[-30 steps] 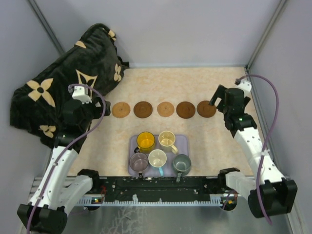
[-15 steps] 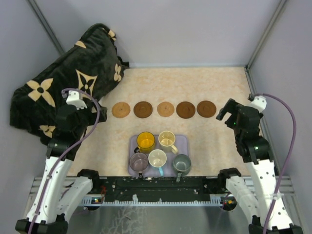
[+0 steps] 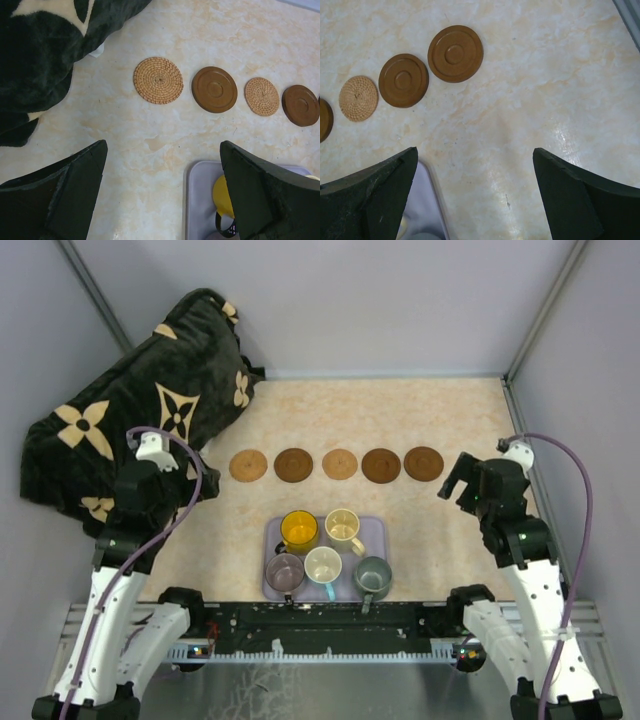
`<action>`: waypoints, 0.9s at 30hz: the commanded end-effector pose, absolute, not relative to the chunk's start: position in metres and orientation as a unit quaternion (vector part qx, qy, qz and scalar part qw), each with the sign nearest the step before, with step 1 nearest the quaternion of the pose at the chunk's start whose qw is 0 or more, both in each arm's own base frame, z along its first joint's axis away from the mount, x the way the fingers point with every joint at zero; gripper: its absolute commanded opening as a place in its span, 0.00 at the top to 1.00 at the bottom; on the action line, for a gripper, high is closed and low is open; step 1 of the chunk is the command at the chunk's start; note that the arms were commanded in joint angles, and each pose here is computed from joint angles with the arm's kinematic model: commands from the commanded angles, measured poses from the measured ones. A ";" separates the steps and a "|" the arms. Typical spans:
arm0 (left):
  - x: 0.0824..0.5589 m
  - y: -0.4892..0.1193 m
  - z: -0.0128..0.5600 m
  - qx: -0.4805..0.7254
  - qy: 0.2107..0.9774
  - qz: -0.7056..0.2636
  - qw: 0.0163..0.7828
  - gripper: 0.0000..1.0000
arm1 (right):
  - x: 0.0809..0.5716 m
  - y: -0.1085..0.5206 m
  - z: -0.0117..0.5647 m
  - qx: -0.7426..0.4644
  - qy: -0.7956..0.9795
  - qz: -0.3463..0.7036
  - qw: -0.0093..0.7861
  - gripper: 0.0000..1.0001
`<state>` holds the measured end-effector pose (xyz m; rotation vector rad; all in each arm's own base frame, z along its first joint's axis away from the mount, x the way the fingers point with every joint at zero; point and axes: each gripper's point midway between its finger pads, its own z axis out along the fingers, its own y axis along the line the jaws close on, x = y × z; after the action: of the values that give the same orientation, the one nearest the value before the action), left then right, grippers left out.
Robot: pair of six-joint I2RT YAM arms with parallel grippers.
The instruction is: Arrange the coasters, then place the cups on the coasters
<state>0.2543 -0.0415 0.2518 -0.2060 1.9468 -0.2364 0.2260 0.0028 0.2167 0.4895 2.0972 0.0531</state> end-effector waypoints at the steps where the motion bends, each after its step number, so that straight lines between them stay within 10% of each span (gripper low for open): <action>1: 0.257 -0.044 0.243 -0.090 0.832 -0.103 0.538 0.00 | 0.230 0.002 0.247 0.210 0.824 0.043 0.525 0.01; 27: 0.264 -0.049 0.234 -0.096 0.838 -0.112 0.526 0.00 | 0.240 0.000 0.221 0.237 0.828 0.034 0.506 0.01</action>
<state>0.2618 -0.0455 0.2313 -0.2335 2.0219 -0.2453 0.2367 0.0031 0.2166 0.5633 2.0414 0.0831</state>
